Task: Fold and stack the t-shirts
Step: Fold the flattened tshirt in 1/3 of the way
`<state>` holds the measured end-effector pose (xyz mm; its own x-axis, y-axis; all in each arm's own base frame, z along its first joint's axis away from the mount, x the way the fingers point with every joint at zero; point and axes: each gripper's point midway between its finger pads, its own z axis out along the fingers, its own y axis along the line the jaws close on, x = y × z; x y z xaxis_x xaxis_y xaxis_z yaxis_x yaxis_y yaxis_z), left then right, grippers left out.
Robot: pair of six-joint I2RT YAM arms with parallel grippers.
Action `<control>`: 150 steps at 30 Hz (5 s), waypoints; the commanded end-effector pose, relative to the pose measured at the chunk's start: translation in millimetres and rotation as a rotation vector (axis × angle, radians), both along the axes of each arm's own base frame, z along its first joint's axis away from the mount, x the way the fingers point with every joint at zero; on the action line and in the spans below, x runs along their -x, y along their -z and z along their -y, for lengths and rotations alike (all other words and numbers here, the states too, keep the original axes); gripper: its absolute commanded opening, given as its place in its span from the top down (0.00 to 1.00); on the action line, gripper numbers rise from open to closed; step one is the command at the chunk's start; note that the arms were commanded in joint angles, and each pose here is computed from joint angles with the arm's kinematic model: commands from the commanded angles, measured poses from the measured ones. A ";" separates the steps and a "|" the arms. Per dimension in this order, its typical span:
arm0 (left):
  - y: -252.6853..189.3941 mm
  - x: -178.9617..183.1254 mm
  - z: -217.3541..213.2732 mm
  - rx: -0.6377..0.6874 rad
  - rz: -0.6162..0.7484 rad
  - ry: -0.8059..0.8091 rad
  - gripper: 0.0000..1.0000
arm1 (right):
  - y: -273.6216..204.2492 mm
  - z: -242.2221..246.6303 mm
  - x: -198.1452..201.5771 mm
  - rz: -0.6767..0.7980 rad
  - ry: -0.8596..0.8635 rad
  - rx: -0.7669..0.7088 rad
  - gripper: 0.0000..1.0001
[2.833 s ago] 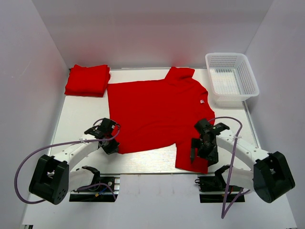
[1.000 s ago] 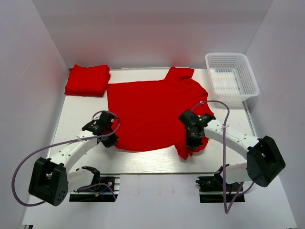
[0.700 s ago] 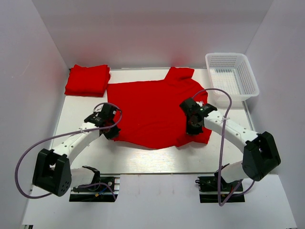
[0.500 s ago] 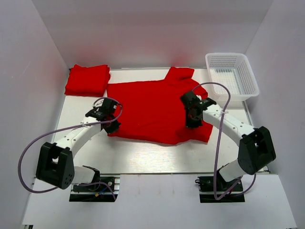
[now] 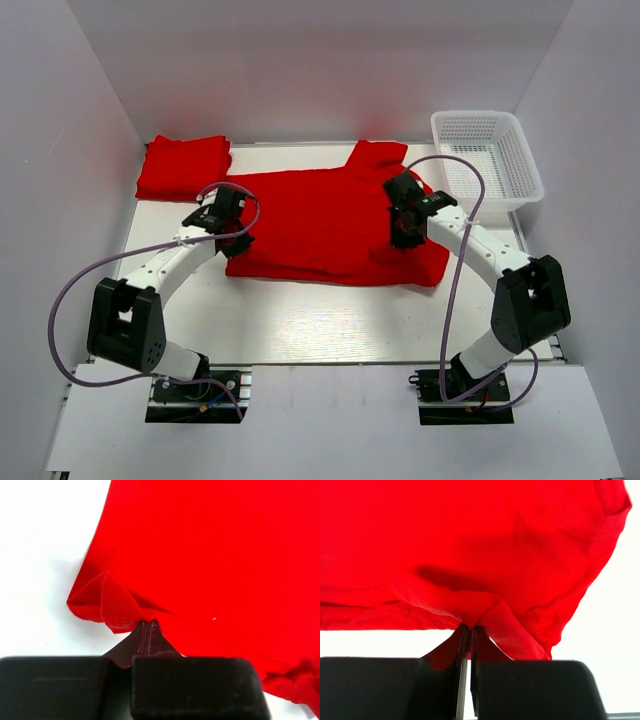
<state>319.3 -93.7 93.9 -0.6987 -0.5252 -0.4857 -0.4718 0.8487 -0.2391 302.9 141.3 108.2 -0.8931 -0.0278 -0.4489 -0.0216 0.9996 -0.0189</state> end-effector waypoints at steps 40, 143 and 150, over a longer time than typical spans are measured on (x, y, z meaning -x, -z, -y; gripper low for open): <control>5.1 -50.8 -23.1 -0.106 -0.027 -0.087 1.00 | -38.3 -10.3 -132.1 0.290 -0.118 -0.038 1.00; 48.8 -49.2 65.7 -0.086 -0.011 0.539 0.01 | 12.5 -0.9 -151.5 0.191 -0.064 -0.013 1.00; 49.3 -56.4 17.0 -0.215 -0.021 0.262 0.01 | 15.9 4.7 -147.2 0.185 -0.051 0.004 1.00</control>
